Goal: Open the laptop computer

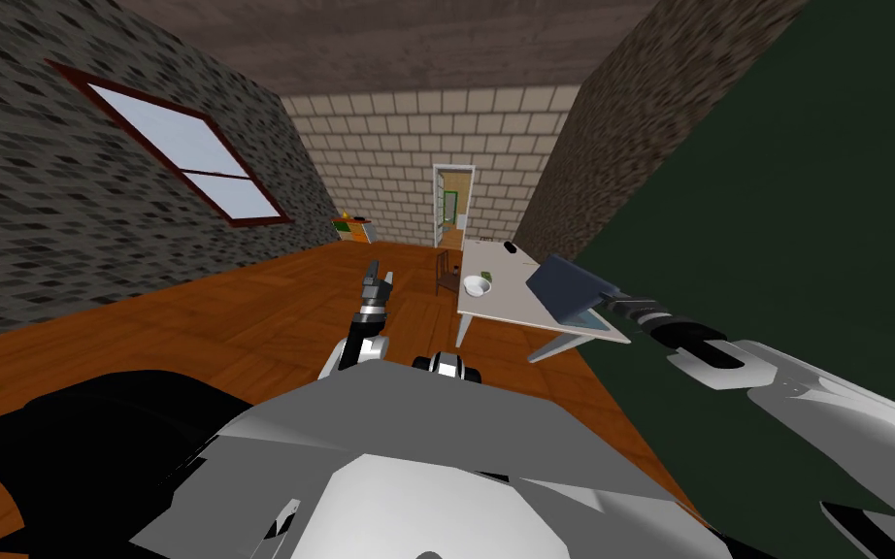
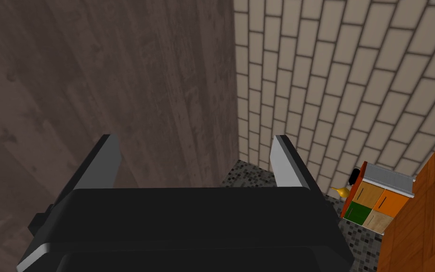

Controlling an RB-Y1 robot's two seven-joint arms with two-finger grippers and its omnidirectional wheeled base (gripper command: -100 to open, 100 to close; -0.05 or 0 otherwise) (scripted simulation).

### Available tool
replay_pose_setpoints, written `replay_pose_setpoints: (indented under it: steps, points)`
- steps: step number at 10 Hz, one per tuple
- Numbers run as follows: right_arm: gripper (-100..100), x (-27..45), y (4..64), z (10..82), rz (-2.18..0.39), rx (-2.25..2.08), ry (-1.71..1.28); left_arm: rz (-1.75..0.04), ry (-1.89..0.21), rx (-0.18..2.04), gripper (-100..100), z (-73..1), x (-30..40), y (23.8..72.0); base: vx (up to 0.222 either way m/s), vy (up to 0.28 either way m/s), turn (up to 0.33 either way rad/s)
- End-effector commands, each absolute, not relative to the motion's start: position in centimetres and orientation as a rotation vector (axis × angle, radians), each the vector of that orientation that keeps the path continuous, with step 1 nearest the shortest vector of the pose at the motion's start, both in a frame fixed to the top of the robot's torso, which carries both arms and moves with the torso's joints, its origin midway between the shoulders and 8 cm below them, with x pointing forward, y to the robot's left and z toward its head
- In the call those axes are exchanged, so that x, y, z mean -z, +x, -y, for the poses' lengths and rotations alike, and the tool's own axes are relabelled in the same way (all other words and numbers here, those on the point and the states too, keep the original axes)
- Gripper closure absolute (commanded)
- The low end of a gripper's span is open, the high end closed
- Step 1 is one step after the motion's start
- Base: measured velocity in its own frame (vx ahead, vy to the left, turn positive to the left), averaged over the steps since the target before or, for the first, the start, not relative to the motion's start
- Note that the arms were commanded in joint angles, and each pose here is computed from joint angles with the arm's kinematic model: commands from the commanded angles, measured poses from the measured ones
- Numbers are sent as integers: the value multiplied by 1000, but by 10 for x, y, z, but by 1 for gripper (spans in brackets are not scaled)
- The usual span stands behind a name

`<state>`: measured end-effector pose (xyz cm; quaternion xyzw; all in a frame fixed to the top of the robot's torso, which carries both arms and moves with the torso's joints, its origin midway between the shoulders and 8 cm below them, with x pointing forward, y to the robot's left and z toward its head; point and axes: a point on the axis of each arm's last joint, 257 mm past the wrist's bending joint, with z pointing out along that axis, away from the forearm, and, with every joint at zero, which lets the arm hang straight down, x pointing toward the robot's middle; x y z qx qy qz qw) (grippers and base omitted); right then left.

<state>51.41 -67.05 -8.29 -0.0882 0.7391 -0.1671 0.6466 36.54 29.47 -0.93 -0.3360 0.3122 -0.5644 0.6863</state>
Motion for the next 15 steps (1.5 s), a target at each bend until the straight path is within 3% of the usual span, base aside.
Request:
replay_pose_setpoints:
  steps: [1, 15]
  points:
    - [100, 84, 513, 672, -1686, 369, -183, -699, -752, 1264, 0, -295, 9, 365, -10, -21, 13]
    - [100, 126, 492, 661, -1731, 155, 122, -699, -752, 1264, 0, -295, 9, 365, -21, -80, 56]
